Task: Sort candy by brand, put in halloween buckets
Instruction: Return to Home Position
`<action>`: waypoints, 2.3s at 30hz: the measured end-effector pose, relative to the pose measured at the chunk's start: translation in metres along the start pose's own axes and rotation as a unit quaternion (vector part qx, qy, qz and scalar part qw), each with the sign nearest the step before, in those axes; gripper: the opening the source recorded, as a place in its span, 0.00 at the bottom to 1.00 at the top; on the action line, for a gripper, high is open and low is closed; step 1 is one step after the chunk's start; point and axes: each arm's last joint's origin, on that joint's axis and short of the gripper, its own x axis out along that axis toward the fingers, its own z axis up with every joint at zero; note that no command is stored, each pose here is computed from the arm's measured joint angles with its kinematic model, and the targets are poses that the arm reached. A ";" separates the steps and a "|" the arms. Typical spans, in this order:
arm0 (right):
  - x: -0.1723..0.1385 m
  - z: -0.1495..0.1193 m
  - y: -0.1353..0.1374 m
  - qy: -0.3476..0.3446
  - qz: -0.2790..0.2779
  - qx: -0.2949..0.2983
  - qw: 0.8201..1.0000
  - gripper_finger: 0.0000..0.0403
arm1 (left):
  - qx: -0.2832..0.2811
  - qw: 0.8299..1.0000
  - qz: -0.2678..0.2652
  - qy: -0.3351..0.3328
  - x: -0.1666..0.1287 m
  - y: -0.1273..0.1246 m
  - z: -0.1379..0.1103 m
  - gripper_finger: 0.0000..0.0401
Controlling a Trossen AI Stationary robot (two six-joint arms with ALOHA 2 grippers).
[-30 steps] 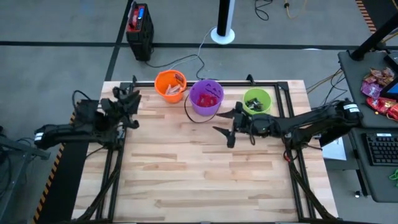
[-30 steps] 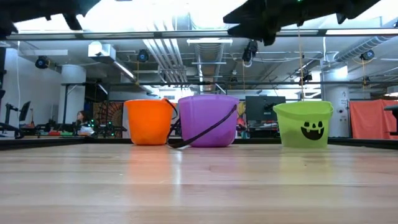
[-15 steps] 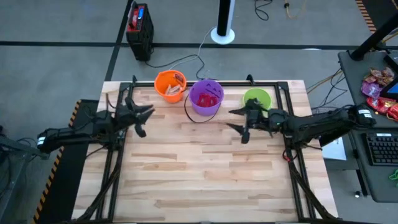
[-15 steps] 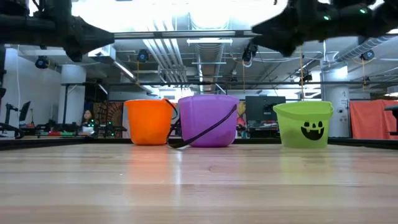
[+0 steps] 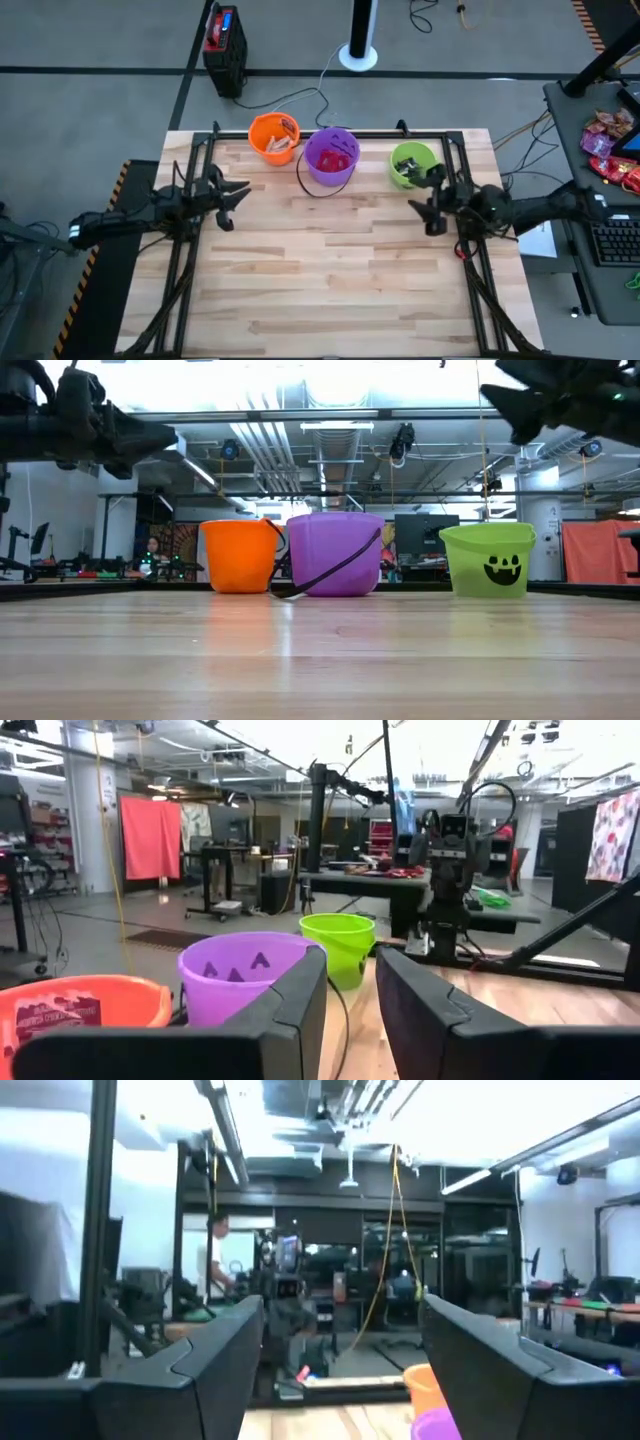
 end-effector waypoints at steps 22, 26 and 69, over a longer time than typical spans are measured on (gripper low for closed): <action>-0.037 -0.025 0.004 0.219 0.062 0.072 0.971 0.65 | 0.007 0.999 0.004 0.051 0.004 0.000 -0.010 0.19; -0.039 -0.032 0.004 0.259 0.046 0.119 0.957 0.65 | 0.008 0.998 0.004 0.058 0.005 0.000 -0.011 0.19; -0.038 -0.036 0.004 0.281 0.037 0.138 0.949 0.65 | 0.013 0.996 0.005 0.085 0.007 -0.001 -0.017 0.19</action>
